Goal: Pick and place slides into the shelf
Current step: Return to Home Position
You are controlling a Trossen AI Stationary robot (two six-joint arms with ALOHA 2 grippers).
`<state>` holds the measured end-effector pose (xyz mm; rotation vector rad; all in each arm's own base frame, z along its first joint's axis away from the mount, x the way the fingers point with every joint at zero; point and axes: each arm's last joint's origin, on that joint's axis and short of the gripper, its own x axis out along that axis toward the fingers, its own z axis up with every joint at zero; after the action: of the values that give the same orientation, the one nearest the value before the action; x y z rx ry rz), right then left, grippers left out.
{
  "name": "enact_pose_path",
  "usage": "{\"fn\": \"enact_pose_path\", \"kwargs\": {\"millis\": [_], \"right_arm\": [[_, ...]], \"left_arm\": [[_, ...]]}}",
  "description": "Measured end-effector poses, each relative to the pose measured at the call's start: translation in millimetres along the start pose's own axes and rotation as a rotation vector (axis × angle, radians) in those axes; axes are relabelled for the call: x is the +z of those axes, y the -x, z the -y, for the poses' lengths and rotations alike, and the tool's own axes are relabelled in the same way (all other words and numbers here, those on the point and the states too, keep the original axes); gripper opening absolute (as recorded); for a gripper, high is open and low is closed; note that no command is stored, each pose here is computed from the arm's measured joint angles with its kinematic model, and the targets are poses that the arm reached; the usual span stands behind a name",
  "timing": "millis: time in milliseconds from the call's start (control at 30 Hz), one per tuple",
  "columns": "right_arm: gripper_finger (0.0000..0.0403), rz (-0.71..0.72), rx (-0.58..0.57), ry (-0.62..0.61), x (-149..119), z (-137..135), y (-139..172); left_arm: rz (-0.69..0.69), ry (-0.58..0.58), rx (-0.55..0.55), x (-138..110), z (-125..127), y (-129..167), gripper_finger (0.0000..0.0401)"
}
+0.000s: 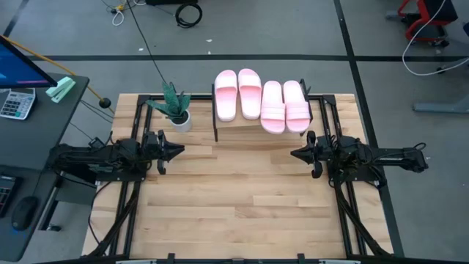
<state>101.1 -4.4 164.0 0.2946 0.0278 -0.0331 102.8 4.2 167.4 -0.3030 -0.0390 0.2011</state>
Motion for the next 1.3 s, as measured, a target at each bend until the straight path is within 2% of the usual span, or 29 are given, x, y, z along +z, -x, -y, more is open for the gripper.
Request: {"fn": "enact_pose_path", "kwargs": {"millis": [1300], "right_arm": [[0.0014,0.000,0.000,0.000,0.0,0.0,0.0]], "left_arm": [[0.000,0.000,0.000,0.1,0.0,0.0,0.0061]]}}
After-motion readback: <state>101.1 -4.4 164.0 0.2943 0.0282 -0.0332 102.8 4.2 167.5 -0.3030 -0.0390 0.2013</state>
